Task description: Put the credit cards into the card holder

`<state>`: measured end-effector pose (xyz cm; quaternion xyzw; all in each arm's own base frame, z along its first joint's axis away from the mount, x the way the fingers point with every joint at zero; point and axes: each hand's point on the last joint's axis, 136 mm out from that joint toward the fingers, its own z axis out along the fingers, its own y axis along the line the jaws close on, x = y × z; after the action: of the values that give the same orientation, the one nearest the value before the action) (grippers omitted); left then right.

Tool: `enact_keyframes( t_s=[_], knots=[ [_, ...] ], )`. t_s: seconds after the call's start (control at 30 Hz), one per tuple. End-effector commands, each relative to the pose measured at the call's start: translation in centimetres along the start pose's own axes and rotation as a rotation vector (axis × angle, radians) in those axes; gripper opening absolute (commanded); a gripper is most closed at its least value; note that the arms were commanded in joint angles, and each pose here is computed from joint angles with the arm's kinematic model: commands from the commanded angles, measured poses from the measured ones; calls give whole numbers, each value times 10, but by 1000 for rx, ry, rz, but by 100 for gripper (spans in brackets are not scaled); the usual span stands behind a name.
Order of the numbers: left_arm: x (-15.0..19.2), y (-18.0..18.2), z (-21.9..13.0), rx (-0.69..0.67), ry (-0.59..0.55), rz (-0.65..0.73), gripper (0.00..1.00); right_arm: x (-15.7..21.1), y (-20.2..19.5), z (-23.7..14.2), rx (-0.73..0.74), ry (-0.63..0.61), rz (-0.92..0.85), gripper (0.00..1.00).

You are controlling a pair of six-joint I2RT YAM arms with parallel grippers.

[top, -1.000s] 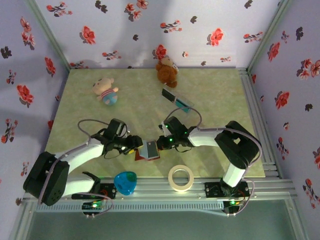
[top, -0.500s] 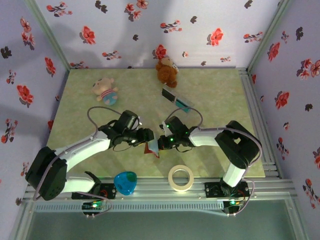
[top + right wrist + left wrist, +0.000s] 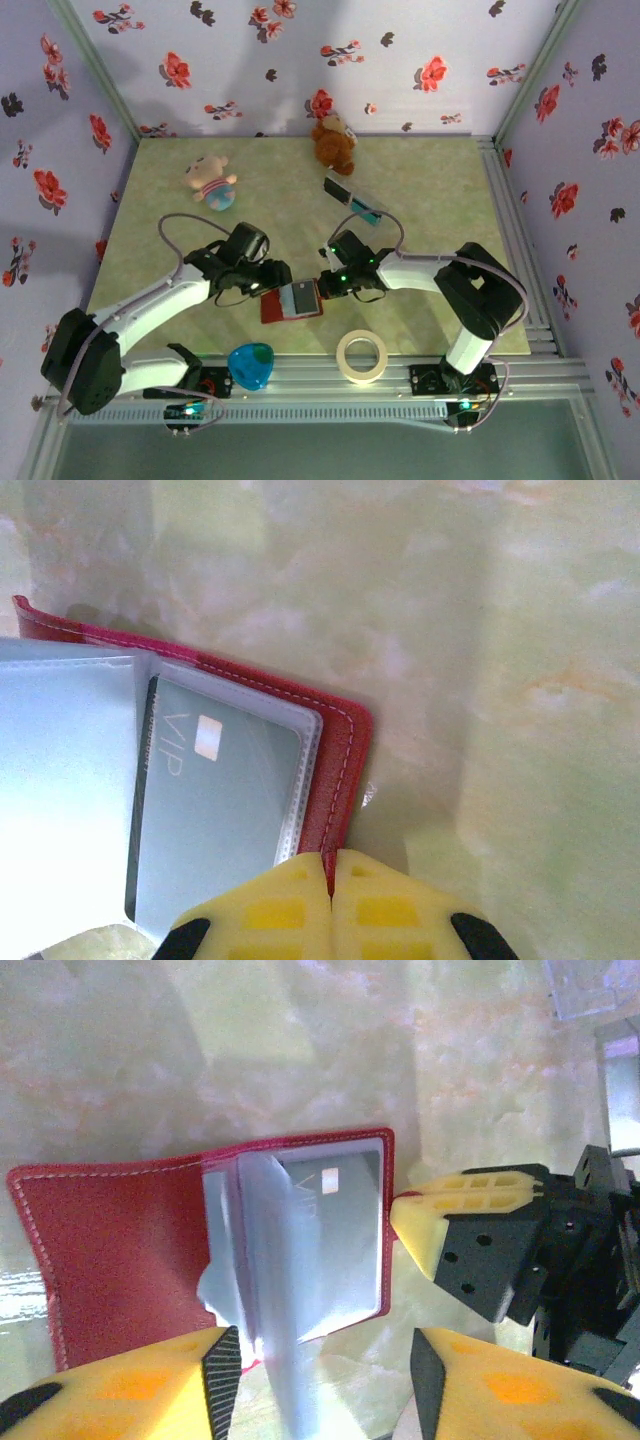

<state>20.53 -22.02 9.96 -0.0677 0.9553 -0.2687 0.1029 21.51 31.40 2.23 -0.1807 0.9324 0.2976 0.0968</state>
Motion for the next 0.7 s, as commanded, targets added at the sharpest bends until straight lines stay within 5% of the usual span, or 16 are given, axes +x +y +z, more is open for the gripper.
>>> enact_keyframes(
  t_s=[0.0,0.17,0.47,0.67],
  knots=[
    [6,0,5,-3,45,-17,50,10,-12,2,44,41,10,0],
    [11,-6,15,64,63,-33,50,11,-7,6,3,49,35,0],
    [13,96,5,-149,5,-139,63,10,-7,8,5,47,45,0],
    [0,72,30,40,8,-149,62,8,-5,12,-4,55,49,0]
  ],
)
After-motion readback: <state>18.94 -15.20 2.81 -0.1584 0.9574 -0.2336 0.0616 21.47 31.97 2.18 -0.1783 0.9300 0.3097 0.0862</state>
